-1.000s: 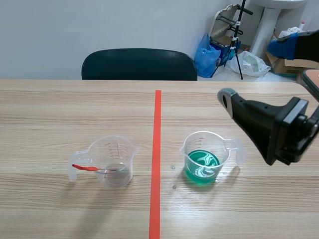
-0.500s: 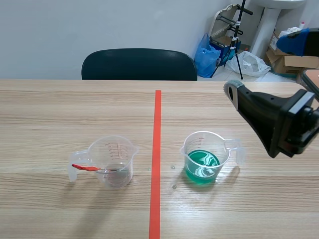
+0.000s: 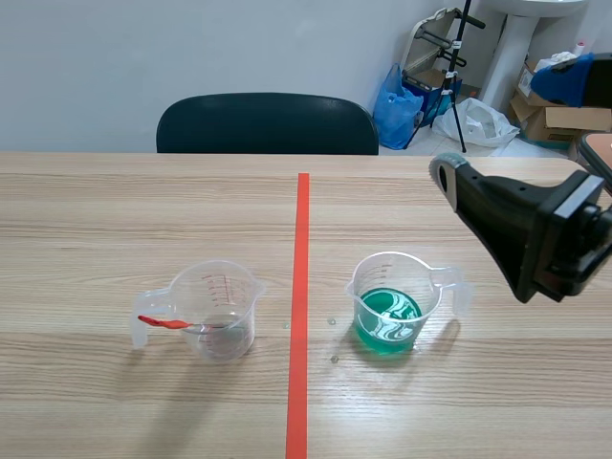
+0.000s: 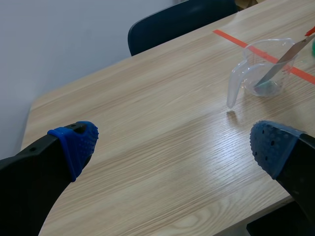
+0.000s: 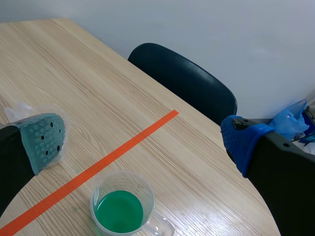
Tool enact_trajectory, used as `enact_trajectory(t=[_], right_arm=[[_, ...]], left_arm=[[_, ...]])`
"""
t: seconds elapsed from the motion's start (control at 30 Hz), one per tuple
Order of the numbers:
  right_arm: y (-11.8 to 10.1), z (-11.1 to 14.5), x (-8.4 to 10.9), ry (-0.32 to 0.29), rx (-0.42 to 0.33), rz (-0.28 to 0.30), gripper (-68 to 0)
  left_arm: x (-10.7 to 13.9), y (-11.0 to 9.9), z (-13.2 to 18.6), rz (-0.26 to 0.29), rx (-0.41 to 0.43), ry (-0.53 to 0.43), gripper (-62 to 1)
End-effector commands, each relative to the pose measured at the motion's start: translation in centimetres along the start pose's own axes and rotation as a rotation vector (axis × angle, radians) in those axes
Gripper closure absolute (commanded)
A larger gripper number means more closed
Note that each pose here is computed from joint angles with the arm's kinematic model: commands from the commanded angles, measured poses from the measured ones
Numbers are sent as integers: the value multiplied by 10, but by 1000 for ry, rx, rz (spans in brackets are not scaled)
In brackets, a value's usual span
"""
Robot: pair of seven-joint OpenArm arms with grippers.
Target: Do the redox reaction experiment
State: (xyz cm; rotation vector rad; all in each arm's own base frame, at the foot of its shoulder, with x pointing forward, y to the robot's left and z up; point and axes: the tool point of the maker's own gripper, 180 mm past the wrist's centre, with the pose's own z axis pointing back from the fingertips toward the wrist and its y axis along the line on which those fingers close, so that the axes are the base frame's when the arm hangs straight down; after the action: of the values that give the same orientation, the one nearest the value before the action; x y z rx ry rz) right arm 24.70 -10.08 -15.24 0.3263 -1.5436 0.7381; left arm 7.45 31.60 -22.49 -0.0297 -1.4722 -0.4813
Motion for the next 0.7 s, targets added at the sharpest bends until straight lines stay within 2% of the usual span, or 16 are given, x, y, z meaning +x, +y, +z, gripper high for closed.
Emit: enact_trajectory(t=[0.0, 0.33, 0.67], right_arm=[[-4, -1, 9, -34, -7, 5, -679], [-4, -1, 9, -33, -7, 6, -679], [-4, -1, 7, -26, -6, 13, -679]], left_arm=[[5, 0, 5, 6, 39, -24, -623], [8, -4, 21, 26, 122, -44, -623], [10, -6, 21, 30, 130, -51, -623]])
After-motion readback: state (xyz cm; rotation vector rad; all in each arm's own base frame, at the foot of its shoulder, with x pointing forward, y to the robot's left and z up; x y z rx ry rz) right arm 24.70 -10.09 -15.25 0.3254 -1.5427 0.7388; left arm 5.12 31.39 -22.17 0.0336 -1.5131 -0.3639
